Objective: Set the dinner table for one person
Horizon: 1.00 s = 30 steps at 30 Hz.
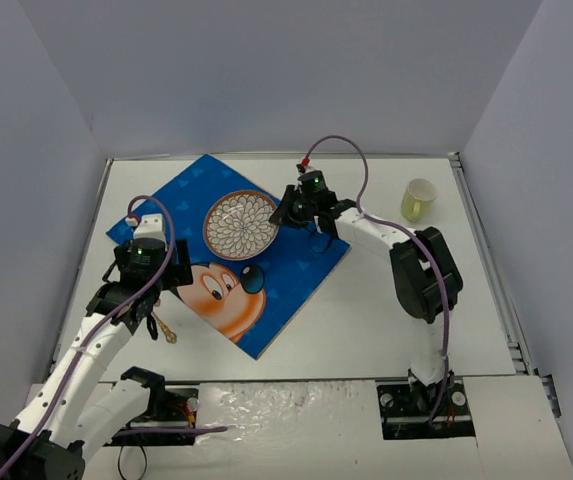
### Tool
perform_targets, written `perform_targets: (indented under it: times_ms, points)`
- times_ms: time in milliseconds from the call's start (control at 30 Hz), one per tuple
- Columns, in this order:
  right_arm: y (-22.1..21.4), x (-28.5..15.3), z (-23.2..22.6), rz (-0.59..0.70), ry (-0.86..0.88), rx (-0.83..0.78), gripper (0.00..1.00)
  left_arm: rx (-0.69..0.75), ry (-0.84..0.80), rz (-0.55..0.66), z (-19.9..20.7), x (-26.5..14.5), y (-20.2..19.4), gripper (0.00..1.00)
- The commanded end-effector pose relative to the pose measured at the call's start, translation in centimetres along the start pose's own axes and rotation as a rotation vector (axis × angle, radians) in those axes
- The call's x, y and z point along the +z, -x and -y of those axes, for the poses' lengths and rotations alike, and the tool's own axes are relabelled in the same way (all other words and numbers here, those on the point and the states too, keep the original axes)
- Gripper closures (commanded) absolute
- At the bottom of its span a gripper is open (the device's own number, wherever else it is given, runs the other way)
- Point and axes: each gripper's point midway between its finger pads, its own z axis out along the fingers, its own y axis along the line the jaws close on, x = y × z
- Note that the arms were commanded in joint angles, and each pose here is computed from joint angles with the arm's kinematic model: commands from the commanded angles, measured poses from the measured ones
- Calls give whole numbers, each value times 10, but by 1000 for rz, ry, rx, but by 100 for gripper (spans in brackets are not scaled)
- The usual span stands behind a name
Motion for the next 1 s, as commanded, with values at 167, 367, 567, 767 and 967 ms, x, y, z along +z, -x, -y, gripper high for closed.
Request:
perform_targets:
  times_ms: [167,367,567,767,967]
  points:
    - [41,9,-113,105,347,-25,100,-47,11,87,-2,-6,24,3]
    - [35,26,-114,95,361,-4,100,-44,6,84,-1,-6,23,3]
    - [29,39,-106,85,351,1,100,-42,-3,82,0,-6,23,3]
    - [18,52,-93,58,327,5,100,-44,-2,88,0,-7,24,3]
    - [5,60,-61,48,235,-8,91,-44,0,91,-1,-7,25,3]
